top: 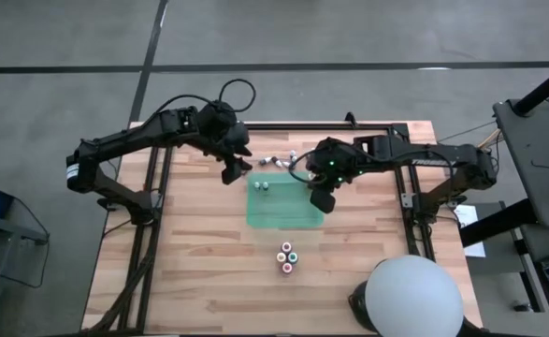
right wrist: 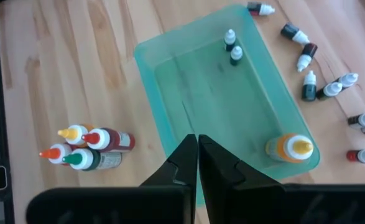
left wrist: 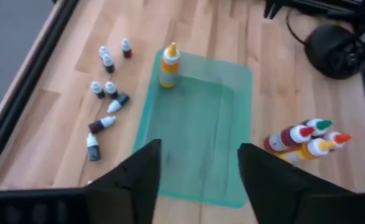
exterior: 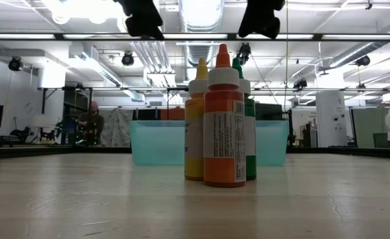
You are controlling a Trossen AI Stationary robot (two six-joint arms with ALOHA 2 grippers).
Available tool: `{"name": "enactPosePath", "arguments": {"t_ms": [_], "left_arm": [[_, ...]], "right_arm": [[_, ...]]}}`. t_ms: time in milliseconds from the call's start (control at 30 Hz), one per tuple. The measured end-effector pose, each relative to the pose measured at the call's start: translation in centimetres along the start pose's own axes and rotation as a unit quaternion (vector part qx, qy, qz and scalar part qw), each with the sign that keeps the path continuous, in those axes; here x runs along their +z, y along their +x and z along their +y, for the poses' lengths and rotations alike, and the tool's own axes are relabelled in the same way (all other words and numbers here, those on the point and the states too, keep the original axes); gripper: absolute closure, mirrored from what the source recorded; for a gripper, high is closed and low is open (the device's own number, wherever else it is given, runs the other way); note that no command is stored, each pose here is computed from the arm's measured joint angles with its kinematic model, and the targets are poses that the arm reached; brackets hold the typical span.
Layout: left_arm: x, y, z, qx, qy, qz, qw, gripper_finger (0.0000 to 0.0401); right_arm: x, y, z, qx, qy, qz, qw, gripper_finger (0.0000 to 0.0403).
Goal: Pick & Place food coloring
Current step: Put the red food coloring bottle into the green container
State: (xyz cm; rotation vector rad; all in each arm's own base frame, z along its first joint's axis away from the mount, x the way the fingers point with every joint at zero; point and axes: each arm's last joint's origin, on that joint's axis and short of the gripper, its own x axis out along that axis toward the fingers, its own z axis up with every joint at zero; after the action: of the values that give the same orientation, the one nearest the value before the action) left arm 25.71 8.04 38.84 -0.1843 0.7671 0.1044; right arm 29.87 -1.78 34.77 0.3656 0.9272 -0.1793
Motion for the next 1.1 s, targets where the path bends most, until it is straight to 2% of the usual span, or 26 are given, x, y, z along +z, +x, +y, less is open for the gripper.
{"name": "enactPosePath", "arguments": {"t_ms": [133, 233, 500, 633, 833, 967, 1100], "left_arm": [[-0.3, -0.1, 0.8, 0.007, 0.01, 0.014, 1.0, 0.0274], [-0.6, -0.4, 1.7, 0.019, 0.01, 0.025, 0.999, 0.0295], [-2.0, -0.8, 4.7, 0.054, -0.029, 0.06, 0.996, 0.0304], [-3.5, -0.1, 6.2, 0.063, -0.045, 0.093, 0.993, 0.0284], [-5.6, 1.6, 7.4, 0.064, -0.061, 0.13, 0.988, 0.0218], [-6.5, 2.3, 7.5, 0.062, -0.067, 0.146, 0.985, 0.0181], [-6.8, 2.5, 7.6, 0.065, -0.081, 0.149, 0.983, 0.017]], "right_arm": [[0.1, -0.4, 0.0, -0.009, 0.009, -0.011, 1.0, 0.0394], [0.2, -0.5, 0.0, -0.019, 0.025, -0.018, 0.999, 0.0394], [0.4, -0.7, -0.1, -0.032, 0.03, -0.028, 0.999, 0.0394], [0.4, -0.7, -0.2, -0.042, 0.031, -0.031, 0.998, 0.0394], [0.4, -1.3, -0.2, -0.039, 0.031, -0.039, 0.998, 0.0394], [0.2, -2.5, -0.4, -0.035, 0.031, -0.053, 0.997, 0.0394], [0.0, -4.5, -0.7, -0.03, 0.027, -0.08, 0.996, 0.0394]]}}
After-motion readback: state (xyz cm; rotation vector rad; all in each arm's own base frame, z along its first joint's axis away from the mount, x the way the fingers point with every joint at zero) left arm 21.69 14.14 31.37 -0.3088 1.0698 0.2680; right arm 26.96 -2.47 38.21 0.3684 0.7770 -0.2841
